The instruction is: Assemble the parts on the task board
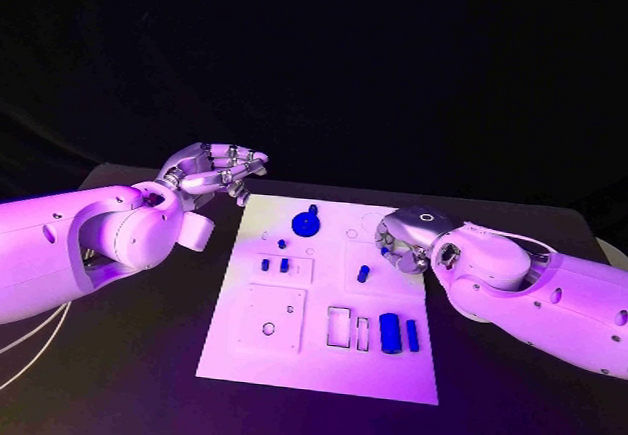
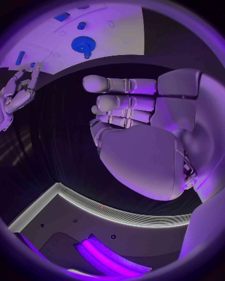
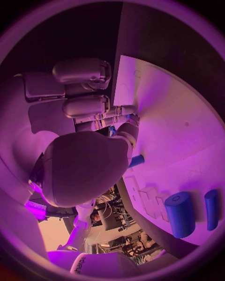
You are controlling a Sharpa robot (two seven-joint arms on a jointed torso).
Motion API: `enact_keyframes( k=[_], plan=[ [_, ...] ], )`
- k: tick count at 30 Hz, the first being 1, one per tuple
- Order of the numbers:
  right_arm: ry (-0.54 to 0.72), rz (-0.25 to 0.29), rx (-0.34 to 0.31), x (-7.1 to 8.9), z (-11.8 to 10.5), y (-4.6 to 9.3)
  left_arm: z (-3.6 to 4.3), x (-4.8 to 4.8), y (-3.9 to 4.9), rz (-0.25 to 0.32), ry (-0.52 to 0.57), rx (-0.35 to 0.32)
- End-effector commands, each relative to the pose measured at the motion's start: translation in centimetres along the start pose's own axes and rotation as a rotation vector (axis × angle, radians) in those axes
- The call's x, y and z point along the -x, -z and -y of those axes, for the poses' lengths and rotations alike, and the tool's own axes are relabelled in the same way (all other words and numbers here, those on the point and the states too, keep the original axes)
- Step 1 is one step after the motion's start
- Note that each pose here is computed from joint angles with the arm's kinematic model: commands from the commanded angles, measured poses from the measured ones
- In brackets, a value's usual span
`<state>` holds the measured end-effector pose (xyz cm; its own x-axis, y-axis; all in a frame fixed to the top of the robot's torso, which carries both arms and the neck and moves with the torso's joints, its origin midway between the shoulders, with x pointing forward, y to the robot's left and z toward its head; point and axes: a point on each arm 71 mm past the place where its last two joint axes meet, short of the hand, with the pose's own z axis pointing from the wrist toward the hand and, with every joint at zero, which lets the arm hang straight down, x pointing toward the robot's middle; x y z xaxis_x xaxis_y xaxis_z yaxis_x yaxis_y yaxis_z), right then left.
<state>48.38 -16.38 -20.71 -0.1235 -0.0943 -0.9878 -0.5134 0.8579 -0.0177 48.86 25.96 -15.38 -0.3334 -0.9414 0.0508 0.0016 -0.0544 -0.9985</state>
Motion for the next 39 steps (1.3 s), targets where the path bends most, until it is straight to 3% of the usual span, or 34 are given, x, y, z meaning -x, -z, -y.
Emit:
enact_keyframes(
  k=[1, 10, 29, 39],
  plan=[
    [0.067, -0.103, -0.016, -1.7, -0.2, 0.3, 0.09, -0.13, 0.00, -0.002, 0.007, -0.003],
    [0.082, -0.066, -0.017, -1.5, -0.6, 0.3, 0.10, -0.10, 0.06, 0.000, 0.007, -0.001],
    [0.034, 0.111, -0.013, -0.2, -1.1, 0.9, 0.12, 0.08, 0.15, 0.005, 0.005, 0.000],
    [0.008, 0.166, -0.008, 0.5, -1.0, 1.8, 0.09, 0.29, 0.14, 0.010, 0.003, 0.001]
  ],
)
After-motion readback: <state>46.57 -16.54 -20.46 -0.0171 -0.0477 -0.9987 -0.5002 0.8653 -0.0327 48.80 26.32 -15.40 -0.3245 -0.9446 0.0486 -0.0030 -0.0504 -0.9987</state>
